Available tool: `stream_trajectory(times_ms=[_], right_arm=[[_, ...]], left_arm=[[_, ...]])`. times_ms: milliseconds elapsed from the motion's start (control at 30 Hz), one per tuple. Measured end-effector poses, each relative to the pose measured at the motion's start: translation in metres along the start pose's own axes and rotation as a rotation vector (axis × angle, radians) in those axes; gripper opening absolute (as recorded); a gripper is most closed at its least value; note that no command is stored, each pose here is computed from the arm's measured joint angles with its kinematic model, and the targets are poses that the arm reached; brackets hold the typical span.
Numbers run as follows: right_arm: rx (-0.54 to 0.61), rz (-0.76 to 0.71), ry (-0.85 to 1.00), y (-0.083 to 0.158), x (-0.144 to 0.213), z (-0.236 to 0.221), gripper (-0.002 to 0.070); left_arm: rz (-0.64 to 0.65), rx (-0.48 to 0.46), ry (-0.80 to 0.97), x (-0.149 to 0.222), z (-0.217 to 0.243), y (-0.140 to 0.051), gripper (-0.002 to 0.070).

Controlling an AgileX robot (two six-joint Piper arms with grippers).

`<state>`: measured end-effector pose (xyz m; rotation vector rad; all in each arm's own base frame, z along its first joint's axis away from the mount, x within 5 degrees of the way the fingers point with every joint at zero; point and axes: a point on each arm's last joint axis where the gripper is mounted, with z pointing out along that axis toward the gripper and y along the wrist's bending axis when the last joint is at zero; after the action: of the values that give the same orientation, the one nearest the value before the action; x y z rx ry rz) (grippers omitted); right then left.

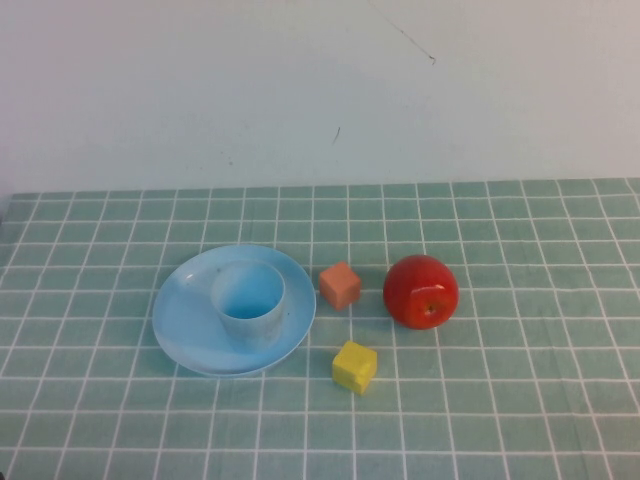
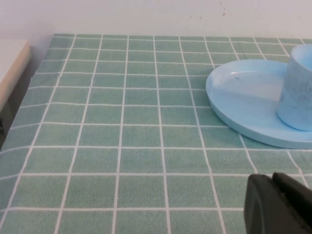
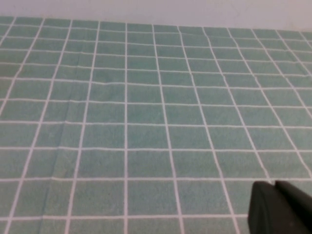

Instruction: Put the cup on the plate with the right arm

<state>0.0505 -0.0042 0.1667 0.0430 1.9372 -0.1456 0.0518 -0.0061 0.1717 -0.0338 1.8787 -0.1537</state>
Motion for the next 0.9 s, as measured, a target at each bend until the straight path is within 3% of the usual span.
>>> stream_trajectory(times_ms=[467,900], right_arm=[[0.002,-0.105,0.004,-0.0006,0.0004,0.0000,-0.0002],[0.002,-0.110,0.004,-0.0006,0.0004,0.0000,-0.0002]], left_arm=[[0.000,0.000,0.000,0.0000,0.0000,0.0000,-0.0003],[0.000,0.000,0.000,0.0000,0.0000,0.0000,-0.0003]])
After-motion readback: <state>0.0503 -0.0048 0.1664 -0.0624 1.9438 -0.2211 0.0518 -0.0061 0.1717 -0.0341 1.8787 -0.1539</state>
